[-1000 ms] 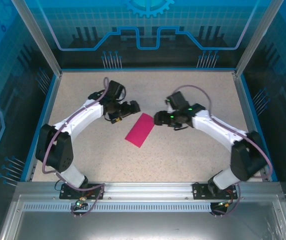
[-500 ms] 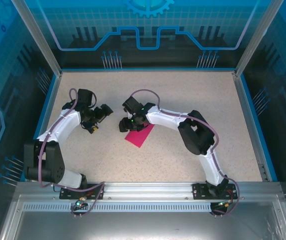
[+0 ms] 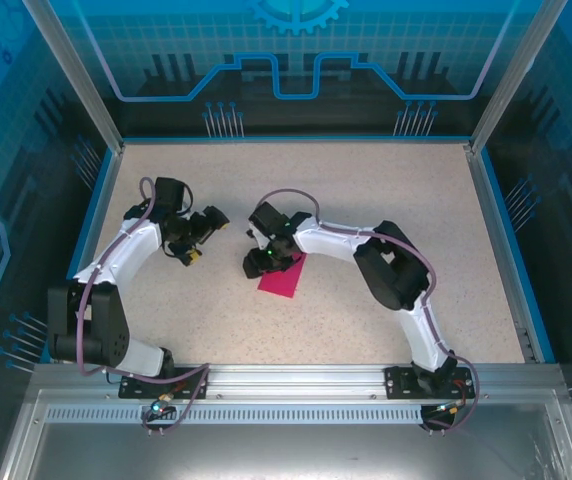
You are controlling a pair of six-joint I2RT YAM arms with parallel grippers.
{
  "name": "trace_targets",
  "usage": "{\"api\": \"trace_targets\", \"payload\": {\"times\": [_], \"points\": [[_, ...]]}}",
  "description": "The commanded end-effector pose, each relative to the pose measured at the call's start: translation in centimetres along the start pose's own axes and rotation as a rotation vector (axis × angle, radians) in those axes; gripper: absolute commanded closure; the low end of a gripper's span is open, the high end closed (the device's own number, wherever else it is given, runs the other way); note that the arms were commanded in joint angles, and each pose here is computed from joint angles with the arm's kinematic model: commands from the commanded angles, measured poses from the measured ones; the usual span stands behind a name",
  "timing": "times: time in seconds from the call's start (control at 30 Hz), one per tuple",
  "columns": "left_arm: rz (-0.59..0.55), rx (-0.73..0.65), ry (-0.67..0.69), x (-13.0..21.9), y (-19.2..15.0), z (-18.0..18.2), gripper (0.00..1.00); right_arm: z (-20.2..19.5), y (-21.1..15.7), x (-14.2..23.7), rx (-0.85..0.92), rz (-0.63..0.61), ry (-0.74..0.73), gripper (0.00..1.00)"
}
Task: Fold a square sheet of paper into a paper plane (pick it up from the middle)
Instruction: Rotate the paper at the center of the table.
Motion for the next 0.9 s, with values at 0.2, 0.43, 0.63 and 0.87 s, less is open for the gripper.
{"api": "trace_targets", "payload": {"times": [0.2,0.43,0.63,0.87], "points": [[0.136,-0.11,-0.086,-2.1,-2.4,-1.9,0.08,-2.0,-5.8,3.5,0.176,0.066,-0.01,0.42],[0.236,-0.19,-0.186,-4.4,-5.5,-4.9,0.27,-3.5,-5.0,10.0,-0.134,-0.16,-0.007,0.31],[0.353,-0.304,-0.231,-7.1,-9.8,-7.7,0.52,-6.9,-8.4,12.0,-0.5,-0.212,-0.012,0.28],[0.457,-0.35,-0.206,-10.8,-13.5,-8.7,0.72,-8.1,-11.5,11.5,-0.663,-0.217,0.007,0.27]]}}
Point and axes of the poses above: each hand's point on the last joint's axis, 136 mm out from that joint toward the fingers, its own x axis back along the fingers, its own z axis along the line the jaws close on, y = z × x, the point moved 5 cm from there along x, back along the fingers, and after that the axes turned 2 degrees about x, right-handed, at the moved point
